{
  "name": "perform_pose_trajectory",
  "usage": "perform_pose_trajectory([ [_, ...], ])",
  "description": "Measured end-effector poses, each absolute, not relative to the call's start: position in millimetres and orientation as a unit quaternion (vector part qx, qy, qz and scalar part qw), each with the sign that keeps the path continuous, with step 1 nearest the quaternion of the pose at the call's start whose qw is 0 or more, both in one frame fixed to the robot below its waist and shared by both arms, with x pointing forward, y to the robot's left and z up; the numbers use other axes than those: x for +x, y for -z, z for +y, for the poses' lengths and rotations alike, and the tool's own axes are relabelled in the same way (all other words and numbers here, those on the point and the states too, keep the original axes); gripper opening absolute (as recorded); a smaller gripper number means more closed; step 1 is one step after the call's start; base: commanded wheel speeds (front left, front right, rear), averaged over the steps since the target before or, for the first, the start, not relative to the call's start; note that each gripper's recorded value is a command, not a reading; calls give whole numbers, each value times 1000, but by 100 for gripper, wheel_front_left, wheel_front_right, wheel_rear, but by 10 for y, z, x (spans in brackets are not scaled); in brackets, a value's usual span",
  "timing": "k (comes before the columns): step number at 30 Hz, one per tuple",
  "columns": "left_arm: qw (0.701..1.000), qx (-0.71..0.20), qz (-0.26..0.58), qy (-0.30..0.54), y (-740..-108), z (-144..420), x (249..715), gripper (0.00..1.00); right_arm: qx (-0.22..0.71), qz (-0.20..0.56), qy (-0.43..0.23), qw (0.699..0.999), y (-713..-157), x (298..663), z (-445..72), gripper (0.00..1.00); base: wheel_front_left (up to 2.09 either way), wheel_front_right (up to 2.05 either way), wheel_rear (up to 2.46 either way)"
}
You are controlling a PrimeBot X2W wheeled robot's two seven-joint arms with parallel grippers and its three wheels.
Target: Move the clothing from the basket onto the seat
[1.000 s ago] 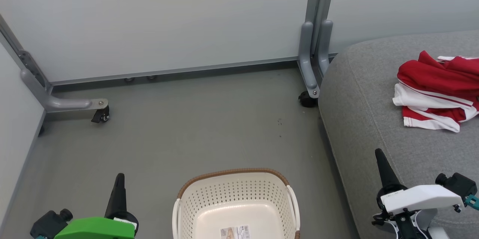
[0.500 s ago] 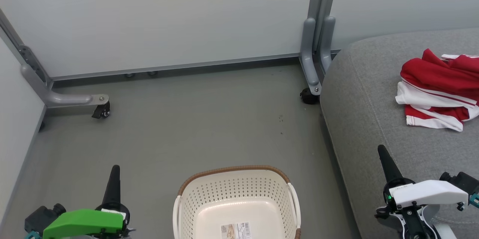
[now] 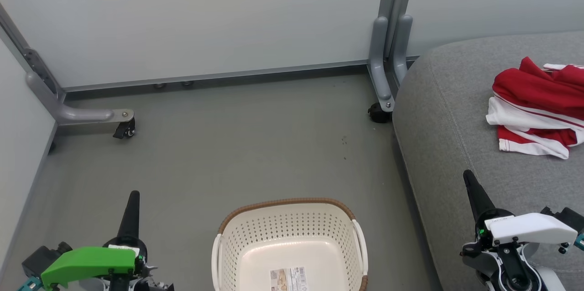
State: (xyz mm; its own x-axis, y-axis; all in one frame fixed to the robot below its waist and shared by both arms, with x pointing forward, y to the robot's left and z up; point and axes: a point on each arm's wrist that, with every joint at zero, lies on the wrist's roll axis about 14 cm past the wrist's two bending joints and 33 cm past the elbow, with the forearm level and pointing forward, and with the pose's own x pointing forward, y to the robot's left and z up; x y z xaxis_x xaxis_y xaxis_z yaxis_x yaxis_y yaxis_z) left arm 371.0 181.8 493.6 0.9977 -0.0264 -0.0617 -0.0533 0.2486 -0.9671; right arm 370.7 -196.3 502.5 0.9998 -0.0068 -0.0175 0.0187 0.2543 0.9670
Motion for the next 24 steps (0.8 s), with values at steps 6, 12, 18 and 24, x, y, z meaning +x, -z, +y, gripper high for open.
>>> perform_pose_trajectory([
  [6,774,-633,30,-11,-4938,1859,3735,0,630,4,6,776,-5044,3749,-1971,0,0,0,0],
  [12,759,-650,23,-9,-4970,1884,3773,0,648,5,8,762,-5029,3765,-1984,0,0,0,0],
  [18,745,-667,20,-8,-4979,1911,3796,0,665,4,6,747,-5042,3801,-1987,0,0,0,0],
  [24,731,-682,15,-8,-4992,1947,3818,0,681,4,5,732,-5043,3828,-1994,0,0,0,0],
])
